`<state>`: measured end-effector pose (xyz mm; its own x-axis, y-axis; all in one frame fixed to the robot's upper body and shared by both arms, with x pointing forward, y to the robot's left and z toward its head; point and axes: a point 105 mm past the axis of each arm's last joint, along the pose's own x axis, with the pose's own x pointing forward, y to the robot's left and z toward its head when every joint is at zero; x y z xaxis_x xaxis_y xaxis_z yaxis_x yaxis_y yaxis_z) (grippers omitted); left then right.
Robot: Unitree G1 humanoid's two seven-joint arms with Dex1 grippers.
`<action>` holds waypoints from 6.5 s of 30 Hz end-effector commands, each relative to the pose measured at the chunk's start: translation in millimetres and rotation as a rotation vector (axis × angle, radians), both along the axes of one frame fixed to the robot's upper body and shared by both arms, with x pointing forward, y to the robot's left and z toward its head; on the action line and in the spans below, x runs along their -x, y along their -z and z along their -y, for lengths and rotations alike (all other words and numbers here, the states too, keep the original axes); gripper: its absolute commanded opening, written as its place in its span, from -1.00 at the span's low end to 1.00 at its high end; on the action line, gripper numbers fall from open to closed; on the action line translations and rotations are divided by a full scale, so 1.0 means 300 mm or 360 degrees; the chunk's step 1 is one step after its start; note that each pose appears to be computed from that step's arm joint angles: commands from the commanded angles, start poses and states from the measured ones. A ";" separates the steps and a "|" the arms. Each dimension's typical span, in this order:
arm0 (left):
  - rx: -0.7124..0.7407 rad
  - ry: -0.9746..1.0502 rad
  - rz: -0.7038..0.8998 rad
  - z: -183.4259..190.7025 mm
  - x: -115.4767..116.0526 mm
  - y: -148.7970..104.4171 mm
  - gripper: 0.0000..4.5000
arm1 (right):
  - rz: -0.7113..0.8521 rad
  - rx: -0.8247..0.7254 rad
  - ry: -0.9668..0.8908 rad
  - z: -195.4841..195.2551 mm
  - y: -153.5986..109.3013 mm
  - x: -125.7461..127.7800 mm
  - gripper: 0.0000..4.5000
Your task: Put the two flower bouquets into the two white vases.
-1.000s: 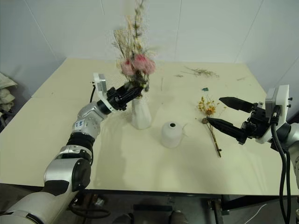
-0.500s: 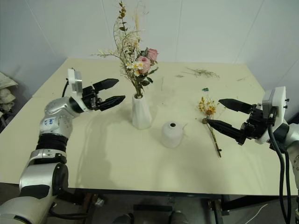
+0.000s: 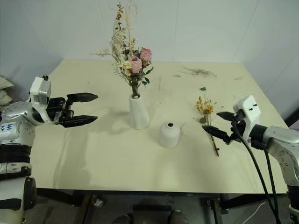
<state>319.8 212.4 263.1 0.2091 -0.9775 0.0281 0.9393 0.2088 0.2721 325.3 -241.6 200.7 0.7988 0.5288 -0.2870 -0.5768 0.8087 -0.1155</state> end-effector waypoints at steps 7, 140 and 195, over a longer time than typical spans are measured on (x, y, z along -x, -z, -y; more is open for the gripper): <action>0.0012 0.0258 0.0078 -0.051 0.163 -0.064 1.00 | -0.0426 0.0096 0.0460 0.073 0.088 -0.082 1.00; 0.0010 0.0260 0.0062 -0.093 0.204 -0.049 1.00 | 0.0844 -0.1002 -0.0686 -0.465 -0.119 -0.026 -0.98; 0.0058 0.0086 0.0059 -0.126 0.159 0.034 1.00 | 0.0356 -0.0063 -0.0674 -0.114 -0.134 0.131 0.98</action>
<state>282.6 246.6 243.1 0.2205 -0.9719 0.0823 0.9440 0.2339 0.2329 288.0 -204.1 226.3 0.5413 0.8325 -0.1184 -0.8350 0.5157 -0.1918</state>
